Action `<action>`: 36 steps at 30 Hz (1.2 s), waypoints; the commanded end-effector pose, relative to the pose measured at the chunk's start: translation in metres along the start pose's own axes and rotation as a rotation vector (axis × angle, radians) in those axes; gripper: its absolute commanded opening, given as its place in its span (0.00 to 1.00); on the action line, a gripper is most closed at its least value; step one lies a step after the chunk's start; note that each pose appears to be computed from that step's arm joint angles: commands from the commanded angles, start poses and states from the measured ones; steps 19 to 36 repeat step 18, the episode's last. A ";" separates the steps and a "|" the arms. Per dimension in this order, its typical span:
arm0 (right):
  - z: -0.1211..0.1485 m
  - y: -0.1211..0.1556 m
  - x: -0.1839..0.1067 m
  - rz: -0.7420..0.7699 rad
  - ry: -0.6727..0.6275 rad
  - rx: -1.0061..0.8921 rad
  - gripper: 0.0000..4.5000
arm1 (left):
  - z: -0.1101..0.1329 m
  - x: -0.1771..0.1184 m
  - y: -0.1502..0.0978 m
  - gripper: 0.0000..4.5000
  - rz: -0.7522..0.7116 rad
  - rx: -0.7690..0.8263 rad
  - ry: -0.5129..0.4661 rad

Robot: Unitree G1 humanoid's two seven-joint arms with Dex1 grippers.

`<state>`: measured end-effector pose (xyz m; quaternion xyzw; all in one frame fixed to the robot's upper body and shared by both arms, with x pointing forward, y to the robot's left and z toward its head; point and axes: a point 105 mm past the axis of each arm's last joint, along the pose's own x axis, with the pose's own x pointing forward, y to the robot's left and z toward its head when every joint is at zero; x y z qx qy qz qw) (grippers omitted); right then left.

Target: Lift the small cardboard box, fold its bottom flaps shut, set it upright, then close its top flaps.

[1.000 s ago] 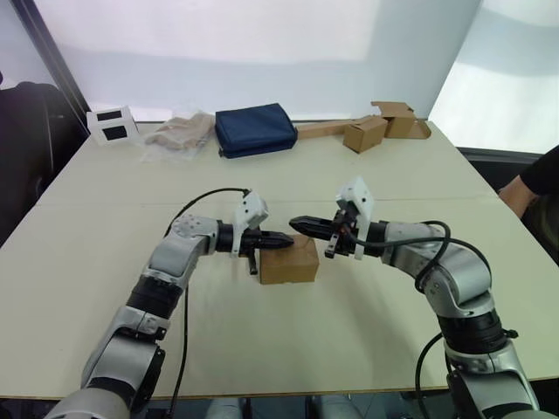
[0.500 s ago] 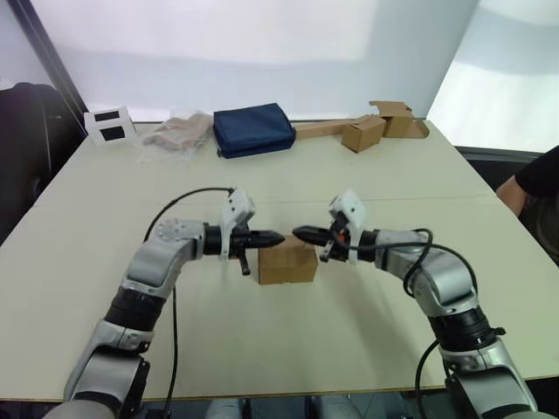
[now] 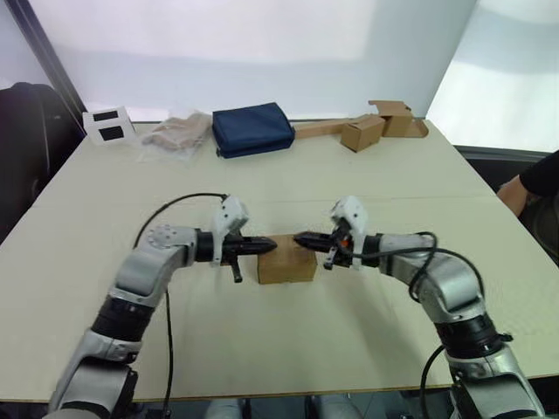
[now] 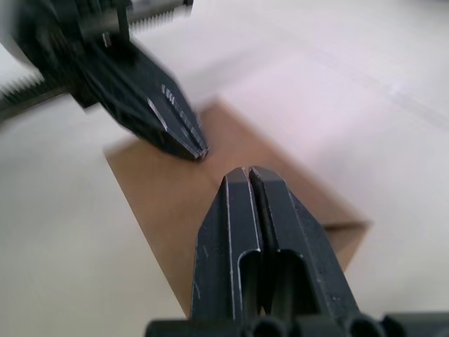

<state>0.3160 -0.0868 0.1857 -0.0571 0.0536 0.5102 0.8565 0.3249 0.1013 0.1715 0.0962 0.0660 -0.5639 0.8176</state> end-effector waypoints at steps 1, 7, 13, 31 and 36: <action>0.022 0.006 -0.021 0.015 -0.035 -0.037 0.00 | 0.022 -0.023 -0.001 0.00 0.028 0.032 -0.063; 0.018 0.009 -0.053 0.012 0.042 -0.040 0.00 | 0.027 -0.055 -0.015 0.00 0.048 0.056 -0.079; 0.008 0.033 -0.091 0.095 0.164 -0.018 0.00 | 0.016 -0.092 -0.025 0.00 0.127 0.005 -0.035; -0.004 0.028 -0.109 0.035 0.237 -0.018 0.00 | 0.001 -0.114 -0.036 0.00 0.176 -0.045 0.016; -0.004 0.028 -0.109 0.035 0.237 -0.018 0.00 | 0.001 -0.114 -0.036 0.00 0.176 -0.045 0.016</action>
